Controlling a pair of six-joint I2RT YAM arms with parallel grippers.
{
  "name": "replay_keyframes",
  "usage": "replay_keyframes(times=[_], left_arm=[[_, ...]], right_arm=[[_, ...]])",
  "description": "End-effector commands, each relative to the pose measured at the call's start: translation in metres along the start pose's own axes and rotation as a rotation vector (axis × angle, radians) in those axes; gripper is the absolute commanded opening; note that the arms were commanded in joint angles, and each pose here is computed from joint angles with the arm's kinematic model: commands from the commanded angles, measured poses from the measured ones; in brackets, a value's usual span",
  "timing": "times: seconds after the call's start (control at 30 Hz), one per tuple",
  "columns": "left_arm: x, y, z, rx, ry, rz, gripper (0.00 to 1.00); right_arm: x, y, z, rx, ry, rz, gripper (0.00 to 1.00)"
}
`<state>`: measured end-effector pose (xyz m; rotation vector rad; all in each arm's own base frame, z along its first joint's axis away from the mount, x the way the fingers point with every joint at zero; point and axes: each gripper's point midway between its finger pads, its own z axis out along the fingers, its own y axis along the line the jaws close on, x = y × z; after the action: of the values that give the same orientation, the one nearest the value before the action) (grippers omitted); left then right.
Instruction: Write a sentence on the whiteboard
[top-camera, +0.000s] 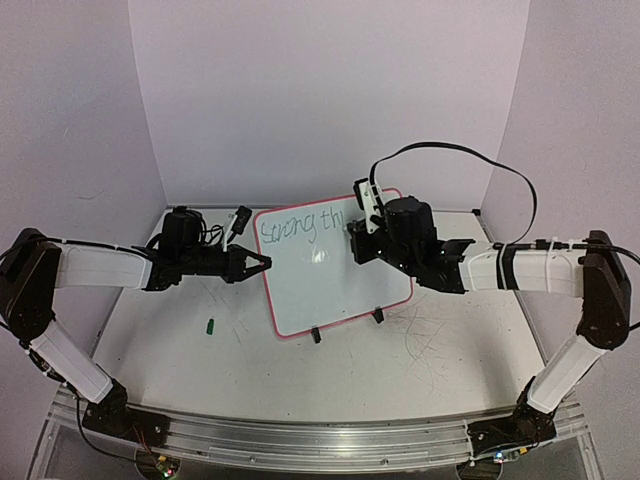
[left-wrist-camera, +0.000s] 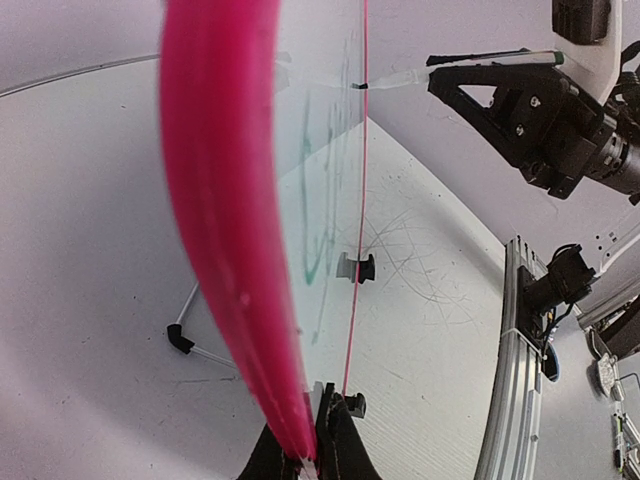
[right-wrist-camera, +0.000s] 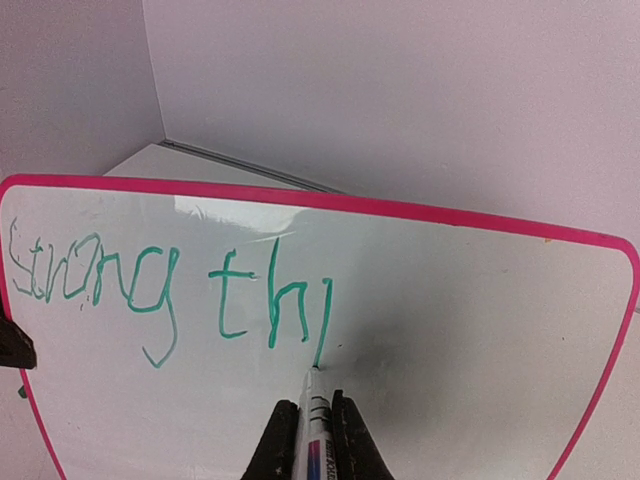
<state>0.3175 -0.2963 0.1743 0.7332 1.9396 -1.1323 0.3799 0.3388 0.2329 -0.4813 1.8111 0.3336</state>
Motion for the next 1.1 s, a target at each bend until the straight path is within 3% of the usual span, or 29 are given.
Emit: replay_keyframes(times=[0.0,0.73,1.07], left_arm=[[-0.01,0.026,-0.001,-0.142,-0.017,0.104,0.0],[-0.008,0.027,0.0,-0.147,-0.01,0.106,0.0],[-0.01,0.029,-0.001,-0.161,-0.014,0.109,0.0]], right_arm=[[-0.028,-0.003,-0.001,0.025,-0.067,0.019,0.0],[-0.05,-0.022,0.007,0.132,-0.118,0.026,0.0],[-0.07,-0.007,-0.034,-0.057,-0.202,0.048,0.0]])
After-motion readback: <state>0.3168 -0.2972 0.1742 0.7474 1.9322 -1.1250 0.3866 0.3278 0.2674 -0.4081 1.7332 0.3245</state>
